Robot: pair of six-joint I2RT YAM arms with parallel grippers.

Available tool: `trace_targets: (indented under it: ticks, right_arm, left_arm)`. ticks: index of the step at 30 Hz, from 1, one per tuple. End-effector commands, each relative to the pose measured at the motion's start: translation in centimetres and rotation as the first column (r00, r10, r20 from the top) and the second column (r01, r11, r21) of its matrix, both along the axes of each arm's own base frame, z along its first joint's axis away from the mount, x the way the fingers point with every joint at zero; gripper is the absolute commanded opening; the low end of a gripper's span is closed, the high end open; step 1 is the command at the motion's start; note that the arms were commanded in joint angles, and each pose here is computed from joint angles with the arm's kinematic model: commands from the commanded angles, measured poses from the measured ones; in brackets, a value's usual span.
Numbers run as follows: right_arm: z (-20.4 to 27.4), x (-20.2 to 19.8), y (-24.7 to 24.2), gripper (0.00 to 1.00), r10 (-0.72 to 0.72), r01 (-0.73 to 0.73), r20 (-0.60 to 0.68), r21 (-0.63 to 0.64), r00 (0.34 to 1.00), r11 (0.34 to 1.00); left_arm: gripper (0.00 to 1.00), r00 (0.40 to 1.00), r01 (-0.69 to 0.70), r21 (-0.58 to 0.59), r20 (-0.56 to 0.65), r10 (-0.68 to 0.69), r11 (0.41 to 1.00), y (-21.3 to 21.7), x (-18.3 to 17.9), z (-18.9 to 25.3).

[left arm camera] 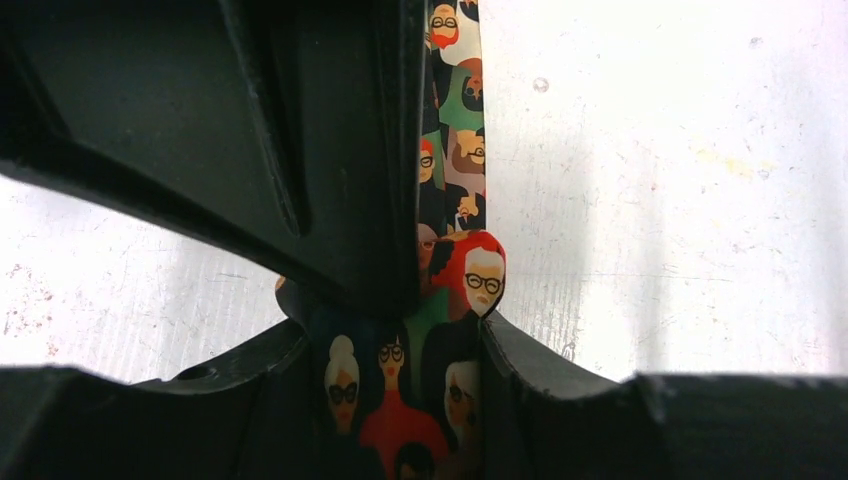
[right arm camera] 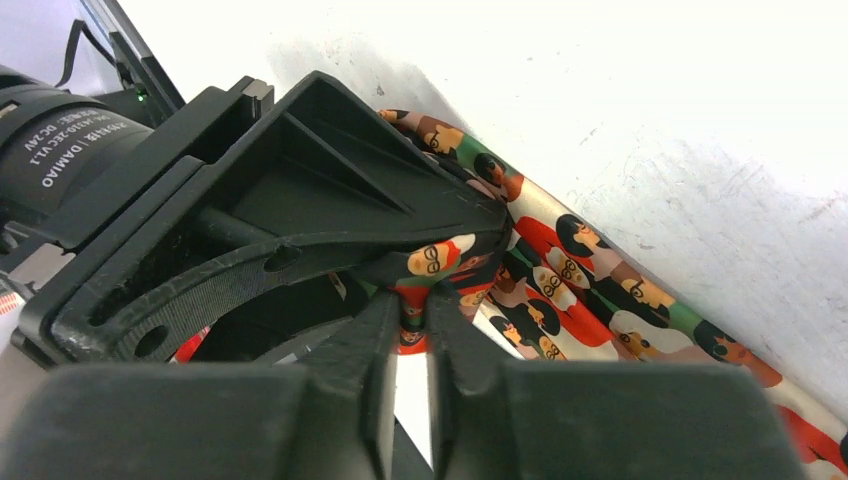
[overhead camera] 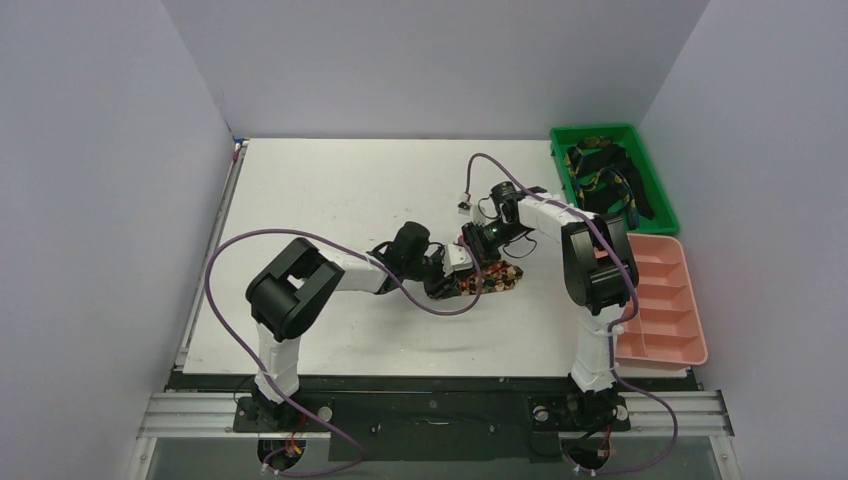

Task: Roll the ties
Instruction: Roll the tie at the center of the board.

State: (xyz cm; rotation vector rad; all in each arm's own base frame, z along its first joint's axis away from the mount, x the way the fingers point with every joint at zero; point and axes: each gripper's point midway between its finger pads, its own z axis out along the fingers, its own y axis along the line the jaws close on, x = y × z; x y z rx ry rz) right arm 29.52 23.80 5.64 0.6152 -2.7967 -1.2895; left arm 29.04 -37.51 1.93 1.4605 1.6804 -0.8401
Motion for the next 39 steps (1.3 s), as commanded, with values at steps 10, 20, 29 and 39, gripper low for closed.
trace_targets:
  ticks: [10, 20, 29, 39]
  right_arm:
    - [-5.1, -0.1, -4.9, 0.0, 0.069, -0.056, 0.039, -0.271, 0.997, 0.961]
    - [-6.7, 1.0, -6.0, 0.0, 0.06, -0.033, 0.063, -0.367, 0.996, 0.93]
    - [-5.9, 1.4, -4.1, 0.0, 0.059, -0.034, 0.076, -0.293, 0.995, 0.955]
    - [2.5, 1.1, -3.2, 0.52, -0.012, 0.015, 0.077, -0.039, 0.997, 0.999]
  left_arm:
    - [0.72, 0.996, -0.058, -0.058, -0.068, 0.054, 0.997, 0.2, 0.0, 1.2]
    - [0.75, 0.998, -0.063, -0.241, -0.031, 0.058, 0.969, -1.9, 0.8, 4.2]
    - [0.49, 0.986, -0.156, -0.198, -0.095, 0.139, 0.968, -3.2, 2.3, 1.7]
    - [0.29, 0.982, -0.171, 0.178, -0.05, 0.183, 0.969, 3.6, -0.2, -3.9]
